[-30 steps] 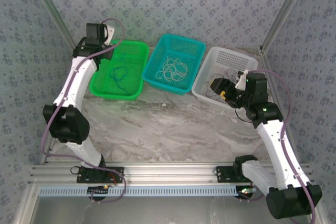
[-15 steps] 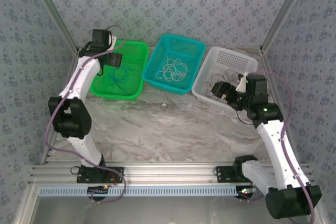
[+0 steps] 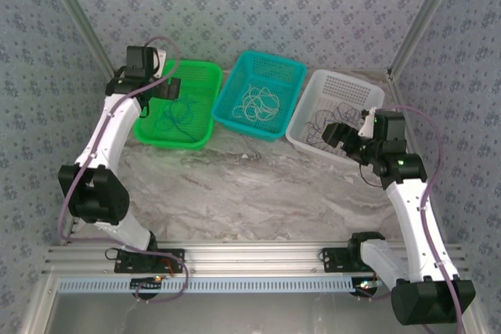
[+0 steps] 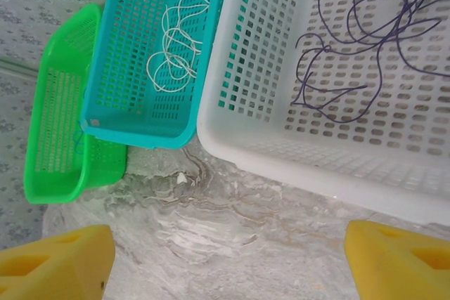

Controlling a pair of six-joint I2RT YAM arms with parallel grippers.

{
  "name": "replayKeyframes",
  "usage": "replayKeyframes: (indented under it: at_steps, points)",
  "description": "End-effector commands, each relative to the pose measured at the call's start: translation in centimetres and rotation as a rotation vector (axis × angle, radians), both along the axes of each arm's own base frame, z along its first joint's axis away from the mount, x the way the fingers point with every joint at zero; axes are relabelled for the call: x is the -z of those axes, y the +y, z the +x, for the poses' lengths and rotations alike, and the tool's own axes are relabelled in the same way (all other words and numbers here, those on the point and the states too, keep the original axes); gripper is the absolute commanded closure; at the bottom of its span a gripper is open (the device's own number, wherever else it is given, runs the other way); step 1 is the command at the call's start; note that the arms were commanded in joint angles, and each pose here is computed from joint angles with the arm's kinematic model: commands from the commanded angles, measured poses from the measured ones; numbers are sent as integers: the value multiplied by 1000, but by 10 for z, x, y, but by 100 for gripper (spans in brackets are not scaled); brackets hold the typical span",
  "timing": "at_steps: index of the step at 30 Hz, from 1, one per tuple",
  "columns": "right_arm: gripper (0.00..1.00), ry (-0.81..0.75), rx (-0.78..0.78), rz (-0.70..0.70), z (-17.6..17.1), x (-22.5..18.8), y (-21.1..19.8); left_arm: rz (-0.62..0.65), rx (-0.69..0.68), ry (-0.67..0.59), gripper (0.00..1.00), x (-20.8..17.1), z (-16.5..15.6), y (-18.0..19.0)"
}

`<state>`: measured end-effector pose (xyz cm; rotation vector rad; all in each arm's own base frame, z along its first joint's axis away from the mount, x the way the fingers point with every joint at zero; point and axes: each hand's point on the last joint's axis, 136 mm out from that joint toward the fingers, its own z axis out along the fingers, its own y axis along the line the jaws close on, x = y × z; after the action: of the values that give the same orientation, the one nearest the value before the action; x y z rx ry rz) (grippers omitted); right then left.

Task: Untangle the cables

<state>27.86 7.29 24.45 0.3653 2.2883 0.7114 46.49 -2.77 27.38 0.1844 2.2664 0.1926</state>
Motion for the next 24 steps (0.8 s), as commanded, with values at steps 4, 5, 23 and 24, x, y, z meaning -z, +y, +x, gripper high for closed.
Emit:
replayKeyframes:
  at_steps: [4,5,23,24]
  points:
    - [11,-101,2,-189,-2,-15,-20,-145,32,-77,1,-12,-19,-10]
    - [11,-114,8,-217,-2,-14,-24,-167,34,-97,1,-14,-24,-12]
    - [10,-421,147,-634,52,42,-61,-250,34,-219,1,29,-52,-15]
    - [12,-444,117,-662,57,51,-57,-241,54,-220,0,35,-47,-17]
